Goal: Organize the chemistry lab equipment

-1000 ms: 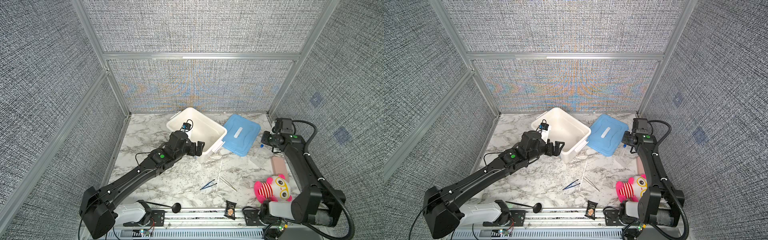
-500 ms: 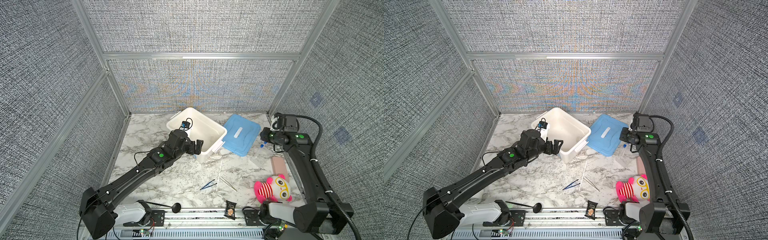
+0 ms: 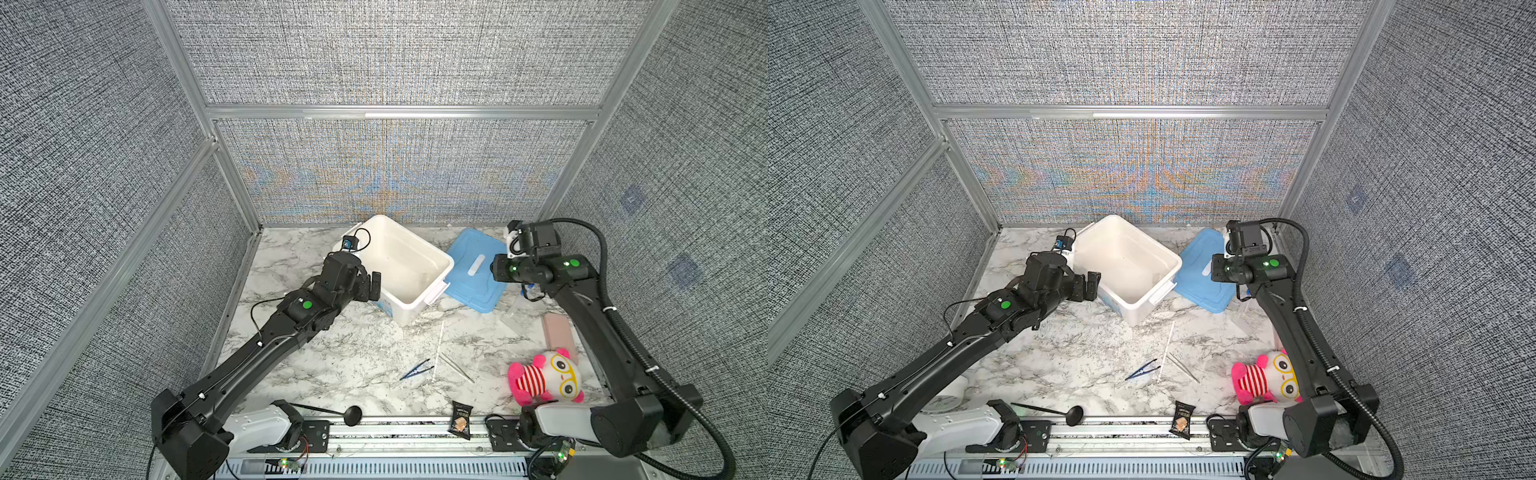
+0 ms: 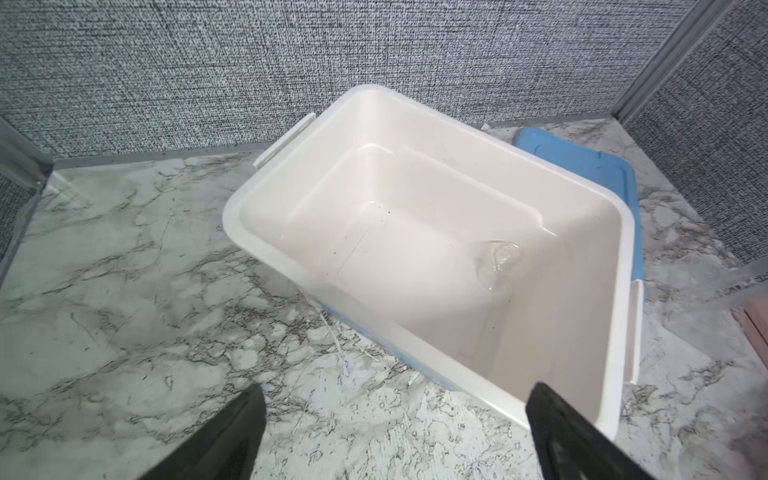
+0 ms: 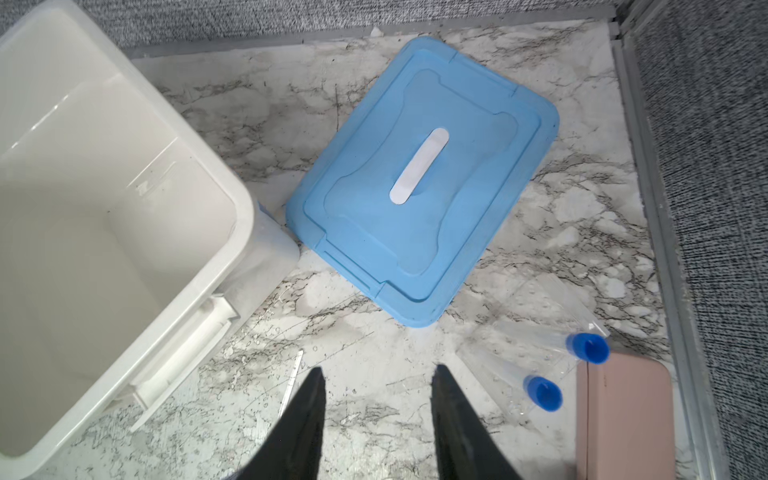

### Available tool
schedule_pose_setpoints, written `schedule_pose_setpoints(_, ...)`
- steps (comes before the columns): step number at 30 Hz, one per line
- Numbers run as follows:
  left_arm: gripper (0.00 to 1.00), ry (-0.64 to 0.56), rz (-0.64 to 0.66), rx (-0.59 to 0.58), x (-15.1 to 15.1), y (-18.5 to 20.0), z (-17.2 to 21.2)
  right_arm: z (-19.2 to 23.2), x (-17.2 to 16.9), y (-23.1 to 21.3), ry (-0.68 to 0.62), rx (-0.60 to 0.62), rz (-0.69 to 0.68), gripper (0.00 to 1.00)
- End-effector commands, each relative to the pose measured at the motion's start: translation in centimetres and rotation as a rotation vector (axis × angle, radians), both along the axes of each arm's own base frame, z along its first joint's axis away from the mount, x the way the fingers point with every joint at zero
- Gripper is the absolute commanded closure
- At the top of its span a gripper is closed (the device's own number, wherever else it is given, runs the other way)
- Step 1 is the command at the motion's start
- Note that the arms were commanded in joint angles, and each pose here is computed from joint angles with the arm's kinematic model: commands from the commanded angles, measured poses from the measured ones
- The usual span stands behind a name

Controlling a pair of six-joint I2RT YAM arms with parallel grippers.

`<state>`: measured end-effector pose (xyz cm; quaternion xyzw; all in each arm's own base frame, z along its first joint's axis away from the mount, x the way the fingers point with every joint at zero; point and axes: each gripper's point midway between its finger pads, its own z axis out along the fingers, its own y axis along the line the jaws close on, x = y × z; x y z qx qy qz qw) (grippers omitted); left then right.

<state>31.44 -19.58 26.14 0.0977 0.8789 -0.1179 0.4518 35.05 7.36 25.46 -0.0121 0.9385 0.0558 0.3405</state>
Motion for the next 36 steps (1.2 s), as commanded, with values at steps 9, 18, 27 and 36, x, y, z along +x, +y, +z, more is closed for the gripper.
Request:
schedule_pose_setpoints(9, 0.01, 0.150, 0.124, -0.050, 1.4, 0.5, -3.2, -1.5, 1.8, 7.4, 0.088, 0.127, 0.240, 0.53)
schedule_pose_setpoints(18, 0.01, 0.187, 0.149, -0.090, 2.6, -0.7, -5.0, -3.1, 5.9, 9.7, 0.107, 0.159, 0.293, 0.48)
schedule_pose_setpoints(27, 0.01, 0.143, 0.241, -0.025, 2.7, 1.6, -4.0, -1.6, 4.9, 9.9, 0.080, 0.178, 0.308, 0.48)
schedule_pose_setpoints(36, 0.01, 0.050, 0.222, -0.034, 3.9, 1.2, -3.0, -2.1, -1.3, 5.3, 0.138, 0.116, 0.117, 0.49)
